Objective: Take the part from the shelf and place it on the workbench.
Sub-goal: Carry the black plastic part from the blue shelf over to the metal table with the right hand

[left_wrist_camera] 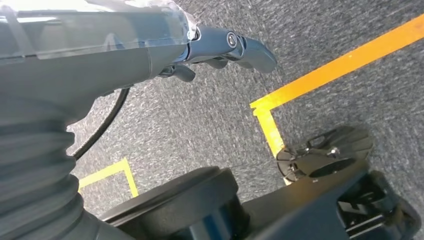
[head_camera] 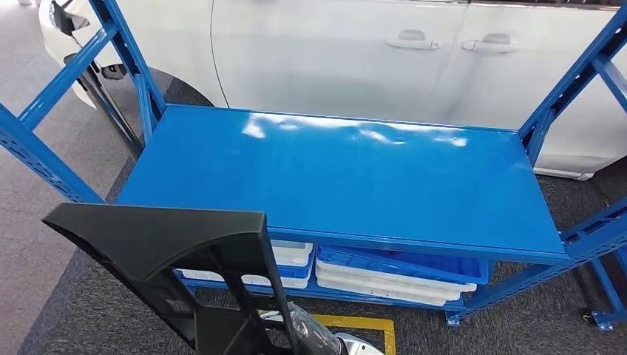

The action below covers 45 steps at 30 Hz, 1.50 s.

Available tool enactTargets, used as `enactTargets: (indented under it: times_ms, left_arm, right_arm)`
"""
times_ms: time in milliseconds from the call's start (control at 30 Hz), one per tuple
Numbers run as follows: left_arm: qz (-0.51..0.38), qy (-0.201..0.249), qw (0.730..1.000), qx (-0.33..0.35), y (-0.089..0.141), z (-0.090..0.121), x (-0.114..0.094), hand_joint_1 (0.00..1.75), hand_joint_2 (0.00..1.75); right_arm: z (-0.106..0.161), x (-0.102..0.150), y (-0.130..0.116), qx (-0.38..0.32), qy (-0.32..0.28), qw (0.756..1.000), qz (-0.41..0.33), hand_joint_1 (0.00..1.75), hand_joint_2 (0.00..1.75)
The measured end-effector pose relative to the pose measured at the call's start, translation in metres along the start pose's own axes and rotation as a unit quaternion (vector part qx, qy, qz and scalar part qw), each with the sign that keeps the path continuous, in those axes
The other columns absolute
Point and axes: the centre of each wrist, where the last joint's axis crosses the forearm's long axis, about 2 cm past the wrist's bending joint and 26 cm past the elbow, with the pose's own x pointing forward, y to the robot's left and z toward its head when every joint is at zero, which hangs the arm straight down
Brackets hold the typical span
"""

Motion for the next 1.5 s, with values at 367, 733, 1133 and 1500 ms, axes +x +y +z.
enactTargets:
  times_ms: [367, 733, 1133, 1500]
  left_arm:
    - [0.001, 0.0, 1.0, 0.002, 0.001, 0.0, 0.001, 0.0, 1.75]
    - [-0.005, 0.0, 1.0, 0.0, 0.001, -0.001, 0.002, 0.0, 1.75]
    - [-0.012, -0.004, 1.0, -0.008, -0.002, 0.0, 0.003, 0.0, 1.75]
    - [-0.013, -0.005, 1.0, -0.006, -0.002, 0.0, 0.003, 0.0, 1.75]
  right_arm:
    - [-0.006, 0.001, 0.0, 0.001, 0.001, 1.0, -0.001, 1.68, 1.75]
    - [-0.003, -0.002, -0.001, 0.003, 0.006, 1.0, -0.002, 1.68, 1.75]
    - [0.004, -0.004, 0.004, 0.007, 0.008, 1.0, -0.008, 1.68, 1.75]
    - [0.006, -0.004, 0.005, 0.005, 0.012, 1.0, -0.007, 1.68, 1.75]
